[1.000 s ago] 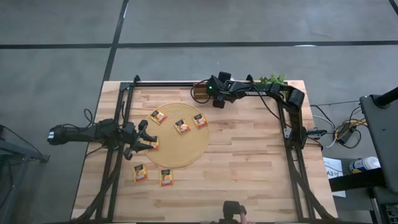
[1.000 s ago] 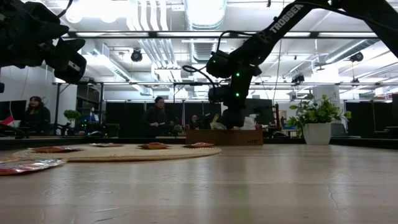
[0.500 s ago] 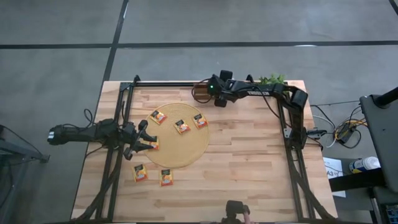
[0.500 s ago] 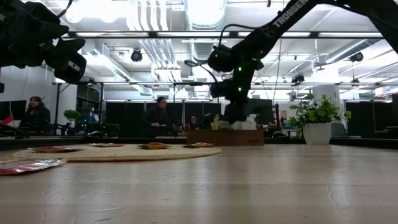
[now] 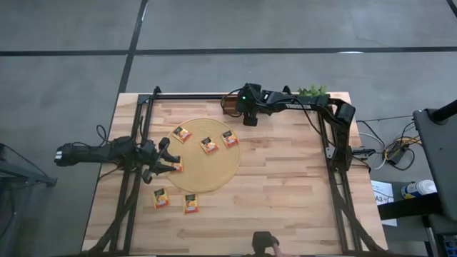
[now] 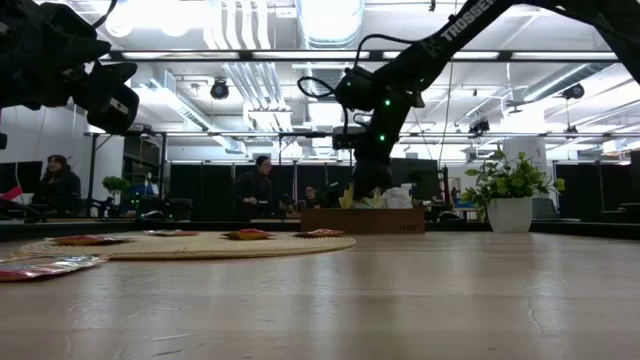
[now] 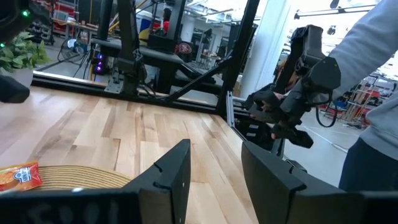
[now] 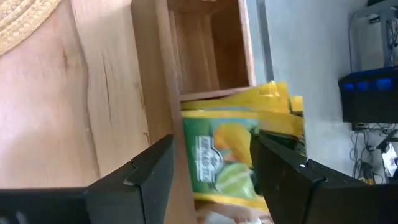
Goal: Pick & Place Tea
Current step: Put the yellow tea bag into the middle section of the wooden organizer
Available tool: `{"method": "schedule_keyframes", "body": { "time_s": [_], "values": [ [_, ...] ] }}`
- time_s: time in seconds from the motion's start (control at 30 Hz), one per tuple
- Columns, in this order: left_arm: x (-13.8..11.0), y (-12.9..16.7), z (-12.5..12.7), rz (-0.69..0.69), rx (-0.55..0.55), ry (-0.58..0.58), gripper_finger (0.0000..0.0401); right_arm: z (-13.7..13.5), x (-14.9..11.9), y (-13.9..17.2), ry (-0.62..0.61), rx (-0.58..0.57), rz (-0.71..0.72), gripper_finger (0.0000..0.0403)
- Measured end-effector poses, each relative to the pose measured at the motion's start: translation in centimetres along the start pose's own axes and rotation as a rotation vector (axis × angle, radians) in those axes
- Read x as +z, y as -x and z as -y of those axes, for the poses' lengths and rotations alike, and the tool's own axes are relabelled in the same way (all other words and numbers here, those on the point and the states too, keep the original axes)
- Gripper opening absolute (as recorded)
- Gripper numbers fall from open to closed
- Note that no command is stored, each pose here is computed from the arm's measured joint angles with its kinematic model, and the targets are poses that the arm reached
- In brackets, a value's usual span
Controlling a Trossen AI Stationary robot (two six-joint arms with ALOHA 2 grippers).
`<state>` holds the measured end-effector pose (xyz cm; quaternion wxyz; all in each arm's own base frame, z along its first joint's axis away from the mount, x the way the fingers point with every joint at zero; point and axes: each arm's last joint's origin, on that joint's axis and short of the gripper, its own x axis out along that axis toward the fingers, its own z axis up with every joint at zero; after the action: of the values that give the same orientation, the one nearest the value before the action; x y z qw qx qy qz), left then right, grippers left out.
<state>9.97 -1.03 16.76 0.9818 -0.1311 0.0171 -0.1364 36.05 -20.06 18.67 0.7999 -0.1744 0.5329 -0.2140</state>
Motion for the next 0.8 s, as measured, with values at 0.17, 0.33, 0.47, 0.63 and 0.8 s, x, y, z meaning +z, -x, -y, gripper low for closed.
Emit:
{"method": "schedule_keyframes", "body": {
  "time_s": [0.17, 0.33, 0.47, 0.63, 0.8],
  "values": [
    [0.0, 0.0, 0.0, 0.0, 0.0, 0.0, 0.0138, 0.0, -0.1, -1.2, 0.0, -0.021, 0.002, 0.0207],
    [0.0, 0.0, 0.0, 0.0, 0.0, 0.0, 0.0138, -0.2, -0.4, -2.0, -0.012, -0.066, -0.041, 0.0207],
    [0.0, 0.0, 0.0, 0.0, 0.0, 0.0, 0.0138, -0.2, -0.4, -2.1, -0.011, -0.07, -0.036, 0.0207],
    [0.0, 0.0, 0.0, 0.0, 0.0, 0.0, 0.0138, 0.0, -0.2, -1.8, -0.018, -0.075, -0.027, 0.0207],
    [0.0, 0.0, 0.0, 0.0, 0.0, 0.0, 0.0138, 0.5, 0.2, -1.0, -0.025, -0.074, 0.009, 0.0207]
  ]
}}
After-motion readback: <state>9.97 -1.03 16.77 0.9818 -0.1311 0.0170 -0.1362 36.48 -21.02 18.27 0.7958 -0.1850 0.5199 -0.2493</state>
